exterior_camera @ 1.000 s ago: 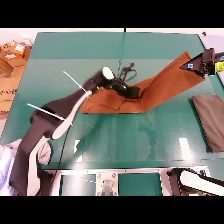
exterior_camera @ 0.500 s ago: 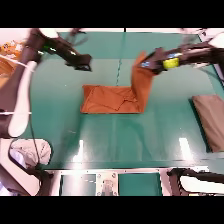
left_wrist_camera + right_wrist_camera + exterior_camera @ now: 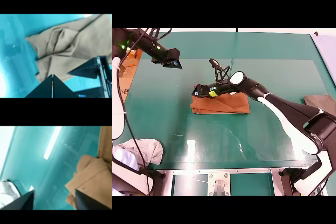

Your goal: Fold the shirts.

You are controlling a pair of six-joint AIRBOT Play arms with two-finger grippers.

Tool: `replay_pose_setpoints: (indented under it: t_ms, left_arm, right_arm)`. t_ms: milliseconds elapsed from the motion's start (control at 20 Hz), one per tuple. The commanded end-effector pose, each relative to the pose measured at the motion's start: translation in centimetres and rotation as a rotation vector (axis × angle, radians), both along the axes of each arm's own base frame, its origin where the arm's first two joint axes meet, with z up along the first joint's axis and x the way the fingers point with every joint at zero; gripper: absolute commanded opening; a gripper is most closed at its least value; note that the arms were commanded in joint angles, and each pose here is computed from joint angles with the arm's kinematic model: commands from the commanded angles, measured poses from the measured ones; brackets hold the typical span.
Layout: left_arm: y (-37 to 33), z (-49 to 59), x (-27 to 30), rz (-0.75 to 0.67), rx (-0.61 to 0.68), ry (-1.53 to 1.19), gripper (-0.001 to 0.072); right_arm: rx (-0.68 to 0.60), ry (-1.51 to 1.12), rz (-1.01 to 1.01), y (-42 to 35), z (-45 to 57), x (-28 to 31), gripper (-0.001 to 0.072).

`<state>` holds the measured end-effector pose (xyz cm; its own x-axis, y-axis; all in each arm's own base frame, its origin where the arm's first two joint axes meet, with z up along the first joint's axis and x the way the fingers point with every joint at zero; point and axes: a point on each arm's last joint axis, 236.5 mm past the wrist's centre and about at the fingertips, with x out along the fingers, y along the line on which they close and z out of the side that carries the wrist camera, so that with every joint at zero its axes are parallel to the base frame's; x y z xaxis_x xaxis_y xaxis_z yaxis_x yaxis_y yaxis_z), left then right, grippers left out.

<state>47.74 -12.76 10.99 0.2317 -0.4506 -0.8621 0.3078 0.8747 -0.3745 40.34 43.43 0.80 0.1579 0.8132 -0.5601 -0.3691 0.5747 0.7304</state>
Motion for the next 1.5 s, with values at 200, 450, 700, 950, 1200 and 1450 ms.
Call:
replay_pose_setpoints:
  t_ms: [200, 450, 700, 950, 1200, 1450]
  left_arm:
    - [0.5, -0.3, -0.3, -0.010, 0.012, 0.009, 0.0025]
    - [0.5, -0.2, 0.2, -0.001, 0.009, -0.010, 0.0026]
    - [0.4, 0.0, 0.9, 0.014, 0.003, -0.038, 0.0025]
    - [0.4, 0.0, 0.9, 0.014, 0.003, -0.039, 0.0025]
    - [0.4, 0.0, 0.9, 0.012, 0.003, -0.035, 0.0025]
    - [0.4, -0.1, 0.3, 0.002, 0.006, -0.016, 0.0025]
  right_arm:
    - [-0.040, 0.090, -0.138, -15.9, 2.3, 6.3, 0.0016]
    - [-0.232, 0.227, -0.329, -32.1, -2.1, 5.2, 0.0230]
    - [-0.236, 0.299, -0.300, -31.7, -8.1, 2.2, 0.0572]
    - [-0.210, 0.274, -0.172, -23.4, -10.8, 1.1, 0.0568]
    - [-0.187, 0.159, -0.088, -17.8, -7.4, 2.4, 0.0017]
    - [-0.040, -0.071, -0.181, -19.9, 11.1, 7.7, 0.0015]
